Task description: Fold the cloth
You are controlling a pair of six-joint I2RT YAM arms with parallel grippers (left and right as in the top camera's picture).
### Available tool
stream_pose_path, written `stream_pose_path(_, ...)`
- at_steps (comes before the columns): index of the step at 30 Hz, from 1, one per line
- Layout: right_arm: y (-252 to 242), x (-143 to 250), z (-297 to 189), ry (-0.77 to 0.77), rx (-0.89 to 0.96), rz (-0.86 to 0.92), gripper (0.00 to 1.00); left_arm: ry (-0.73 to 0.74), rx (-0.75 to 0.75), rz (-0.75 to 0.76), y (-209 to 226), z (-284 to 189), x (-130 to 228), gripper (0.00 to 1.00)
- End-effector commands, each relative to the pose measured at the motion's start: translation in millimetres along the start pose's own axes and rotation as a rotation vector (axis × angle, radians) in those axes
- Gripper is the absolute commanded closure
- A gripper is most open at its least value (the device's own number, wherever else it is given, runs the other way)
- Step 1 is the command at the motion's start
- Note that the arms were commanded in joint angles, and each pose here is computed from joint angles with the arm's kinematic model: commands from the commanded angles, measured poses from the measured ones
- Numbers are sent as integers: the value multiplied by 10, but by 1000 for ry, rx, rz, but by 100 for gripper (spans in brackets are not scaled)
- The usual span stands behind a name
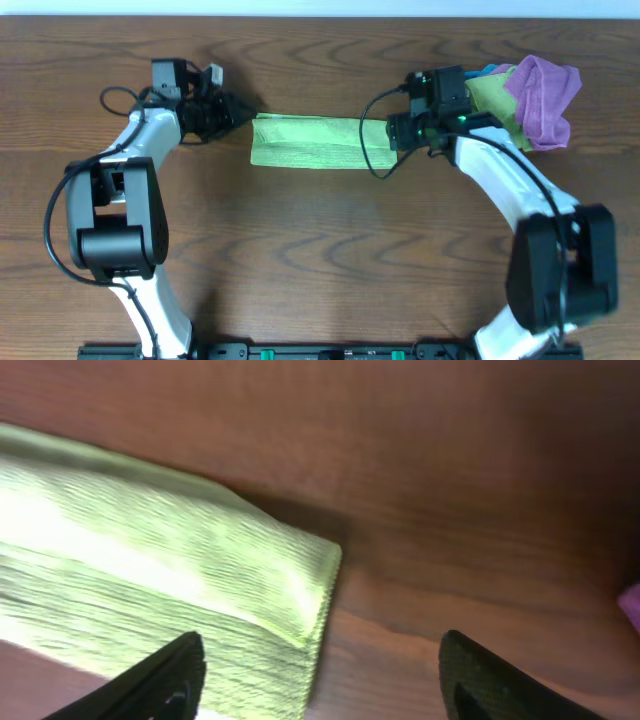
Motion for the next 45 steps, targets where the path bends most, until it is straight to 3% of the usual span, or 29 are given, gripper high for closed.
stream_pose_path(1, 38, -84, -208, -48, -58, 87, 21, 7, 87, 78, -362, -103, -45, 94)
stream_pose_path(5, -23, 2, -182, -25, -161, 180, 18, 32, 70, 117, -510, 51, 87, 94)
stream_pose_path(10, -140, 81, -51, -13, -278, 251, 16, 20, -106, 182, -533, 286, 298, 94)
stream_pose_path(21, -122, 222, 378, 35, -428, 351, 16, 68, -356, 219, -201, 560, 500, 94)
stream_pose_path(31, -107, 280, 480, 60, -433, 357, 16, 113, -426, 181, 95, 756, 545, 94)
stream_pose_path(45, 22, 449, 792, 133, -445, 352, 21, 116, -426, 170, 109, 768, 551, 94)
Point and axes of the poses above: each gripper's point midway between its finger pads, its own z axis out along the fingers, its own y axis along the line the jaws close on, x = y × z, the point moved 8 cm from there along -z, back along the fingers, and after that the axes turned 13 degrees about -z, right-handed, at the moved point
